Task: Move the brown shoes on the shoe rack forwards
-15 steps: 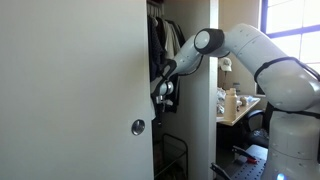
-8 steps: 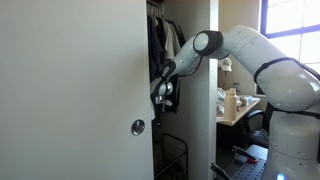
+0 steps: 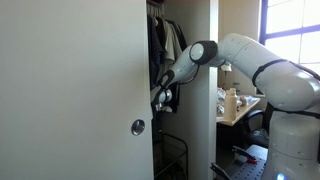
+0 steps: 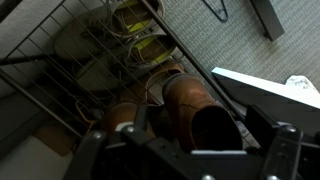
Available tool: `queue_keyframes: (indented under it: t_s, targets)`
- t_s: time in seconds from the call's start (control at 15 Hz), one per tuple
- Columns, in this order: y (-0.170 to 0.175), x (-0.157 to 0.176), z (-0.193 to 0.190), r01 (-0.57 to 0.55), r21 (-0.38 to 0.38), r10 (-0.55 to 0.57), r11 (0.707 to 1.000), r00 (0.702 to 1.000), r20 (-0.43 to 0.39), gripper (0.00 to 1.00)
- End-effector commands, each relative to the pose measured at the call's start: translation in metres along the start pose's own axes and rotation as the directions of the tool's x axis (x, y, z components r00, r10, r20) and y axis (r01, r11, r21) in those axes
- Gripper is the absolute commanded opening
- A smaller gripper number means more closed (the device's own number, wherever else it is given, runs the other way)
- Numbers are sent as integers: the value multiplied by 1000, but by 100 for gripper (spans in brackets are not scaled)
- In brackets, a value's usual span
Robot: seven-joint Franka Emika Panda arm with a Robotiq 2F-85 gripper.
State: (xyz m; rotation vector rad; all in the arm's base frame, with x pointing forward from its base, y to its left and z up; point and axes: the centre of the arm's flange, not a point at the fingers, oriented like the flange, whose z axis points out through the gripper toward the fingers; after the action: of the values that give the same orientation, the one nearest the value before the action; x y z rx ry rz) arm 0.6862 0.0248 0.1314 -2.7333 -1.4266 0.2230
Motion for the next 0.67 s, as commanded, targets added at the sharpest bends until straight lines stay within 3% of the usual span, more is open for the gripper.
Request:
queue_keyframes:
  t_s: [0.0, 0.6]
  targets:
    - [18, 14, 5, 51, -7, -50, 999, 999, 6, 100]
    - [41, 44, 35, 81, 7, -81, 997, 996, -47, 100]
